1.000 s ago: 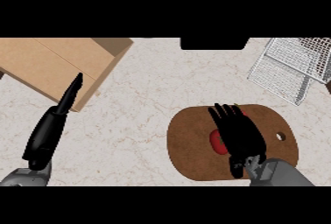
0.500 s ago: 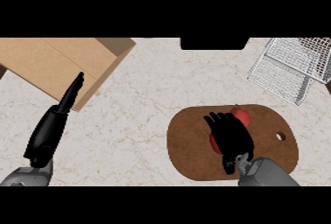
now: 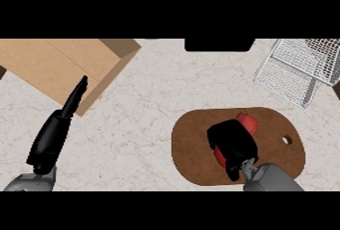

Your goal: Pick the tomato from the cutting board and place it in the tiered basket

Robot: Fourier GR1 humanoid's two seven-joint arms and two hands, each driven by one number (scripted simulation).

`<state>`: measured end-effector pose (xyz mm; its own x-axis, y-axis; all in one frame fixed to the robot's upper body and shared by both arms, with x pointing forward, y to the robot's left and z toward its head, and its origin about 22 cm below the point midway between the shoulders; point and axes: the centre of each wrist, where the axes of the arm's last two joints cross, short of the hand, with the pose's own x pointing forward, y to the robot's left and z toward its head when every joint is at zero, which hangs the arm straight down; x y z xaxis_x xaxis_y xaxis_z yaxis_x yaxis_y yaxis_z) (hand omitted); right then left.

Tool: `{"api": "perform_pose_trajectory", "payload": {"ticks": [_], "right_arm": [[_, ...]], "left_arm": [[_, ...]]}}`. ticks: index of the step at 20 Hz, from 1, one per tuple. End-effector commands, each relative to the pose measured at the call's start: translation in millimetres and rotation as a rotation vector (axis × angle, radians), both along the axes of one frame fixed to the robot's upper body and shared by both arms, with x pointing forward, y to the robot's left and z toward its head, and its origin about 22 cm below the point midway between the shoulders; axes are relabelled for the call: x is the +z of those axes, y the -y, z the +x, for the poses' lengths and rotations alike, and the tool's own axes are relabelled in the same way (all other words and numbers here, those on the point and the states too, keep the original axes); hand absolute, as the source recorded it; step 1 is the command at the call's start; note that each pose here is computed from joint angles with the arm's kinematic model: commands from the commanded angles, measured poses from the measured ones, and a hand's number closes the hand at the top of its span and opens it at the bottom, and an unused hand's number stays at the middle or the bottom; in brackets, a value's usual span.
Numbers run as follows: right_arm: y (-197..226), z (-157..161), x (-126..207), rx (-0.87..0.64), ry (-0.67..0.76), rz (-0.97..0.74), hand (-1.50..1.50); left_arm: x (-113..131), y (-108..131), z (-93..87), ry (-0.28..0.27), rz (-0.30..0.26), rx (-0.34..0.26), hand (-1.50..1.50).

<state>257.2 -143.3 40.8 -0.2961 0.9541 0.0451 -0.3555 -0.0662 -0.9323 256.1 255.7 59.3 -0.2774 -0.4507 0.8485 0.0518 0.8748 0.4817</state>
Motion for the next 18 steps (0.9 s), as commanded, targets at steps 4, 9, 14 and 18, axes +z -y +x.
{"api": "perform_pose_trajectory", "payload": {"ticks": [4,9,14,18], "right_arm": [[0.1,-1.0,16.2,0.057,0.138,0.06,1.5],[135.1,16.6,43.6,-0.357,0.259,-0.001,1.5],[261.6,14.5,75.0,-0.802,0.34,-0.02,1.5],[342.6,-4.7,120.4,-0.91,0.424,0.145,1.5]], "left_arm": [[-12.0,-10.1,-1.2,-0.045,0.02,0.027,0.0],[-5.8,-18.7,-7.3,-0.041,-0.001,0.085,0.0],[-6.9,-27.4,-16.8,-0.035,-0.002,0.131,0.0],[6.8,-31.3,-12.7,-0.015,0.01,0.108,0.0]]}}
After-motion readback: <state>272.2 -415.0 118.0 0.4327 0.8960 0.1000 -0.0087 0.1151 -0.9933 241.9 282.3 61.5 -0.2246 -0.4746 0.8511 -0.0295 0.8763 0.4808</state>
